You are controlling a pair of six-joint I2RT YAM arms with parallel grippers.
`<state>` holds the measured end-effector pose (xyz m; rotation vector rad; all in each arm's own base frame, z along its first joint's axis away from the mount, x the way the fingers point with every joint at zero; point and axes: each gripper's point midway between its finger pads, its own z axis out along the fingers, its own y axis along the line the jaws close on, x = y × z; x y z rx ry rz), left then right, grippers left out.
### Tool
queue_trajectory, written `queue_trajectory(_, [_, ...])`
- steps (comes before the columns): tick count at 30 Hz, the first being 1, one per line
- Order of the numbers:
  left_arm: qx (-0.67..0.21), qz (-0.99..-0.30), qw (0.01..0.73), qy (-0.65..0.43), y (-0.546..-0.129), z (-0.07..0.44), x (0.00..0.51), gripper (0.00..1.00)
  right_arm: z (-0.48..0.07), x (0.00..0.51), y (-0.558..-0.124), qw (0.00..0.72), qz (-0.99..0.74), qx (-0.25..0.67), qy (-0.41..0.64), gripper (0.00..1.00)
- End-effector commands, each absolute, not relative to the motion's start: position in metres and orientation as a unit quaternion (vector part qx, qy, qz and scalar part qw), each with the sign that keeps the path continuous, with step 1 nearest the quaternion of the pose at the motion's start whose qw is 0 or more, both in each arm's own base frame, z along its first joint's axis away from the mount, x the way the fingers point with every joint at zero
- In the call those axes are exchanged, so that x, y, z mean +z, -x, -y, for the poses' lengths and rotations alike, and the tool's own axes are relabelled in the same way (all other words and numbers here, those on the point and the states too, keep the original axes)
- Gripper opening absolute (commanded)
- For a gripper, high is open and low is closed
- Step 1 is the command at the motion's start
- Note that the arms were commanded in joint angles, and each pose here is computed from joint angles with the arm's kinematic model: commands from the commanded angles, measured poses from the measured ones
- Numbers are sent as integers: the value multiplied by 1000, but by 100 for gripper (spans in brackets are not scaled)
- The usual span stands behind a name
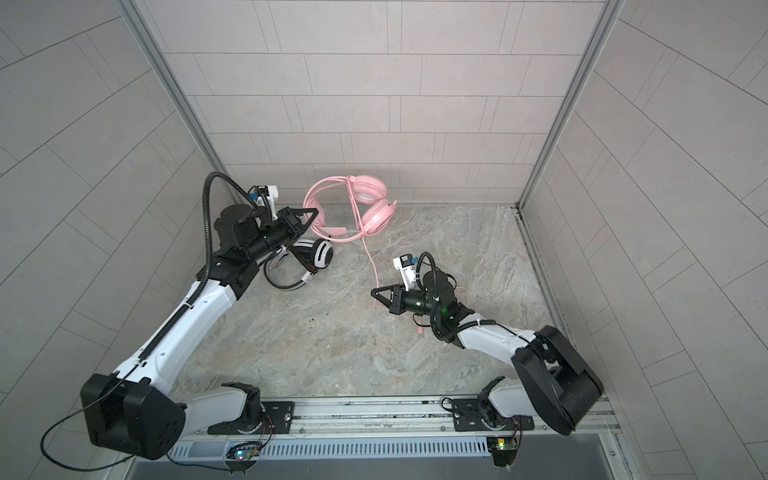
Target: Wrap the headphones
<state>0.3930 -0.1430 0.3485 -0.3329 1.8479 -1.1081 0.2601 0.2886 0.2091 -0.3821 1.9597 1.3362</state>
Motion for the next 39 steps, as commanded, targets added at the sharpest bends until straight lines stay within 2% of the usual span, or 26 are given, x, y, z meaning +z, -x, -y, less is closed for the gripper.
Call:
queue_trajectory(1, [-398,-727,542,137,-400,121,379,0,-274,208,-236,366,-804,417,214,1])
queue_trajectory(6, [-335,-749,549,159,-401,103,357,0,-253,235,-223,387,-809,378,231,0])
queue_trajectory(14, [-262,-800,528,115,-389,101,328,0,-243,282,-229,418,-806,325,265,0])
queue_trajectory(22, [-98,-862,495,-48,-361,121,311,0,-235,320,-253,444,-810,235,303,0])
queue_trajectory(28, [-27,-875,449,-179,-340,149,302,0,-230,337,-273,462,-811,179,312,1])
queue_trajectory(39, [-49,-871,355,-337,-293,187,270,0,-223,352,-297,482,-806,142,312,1])
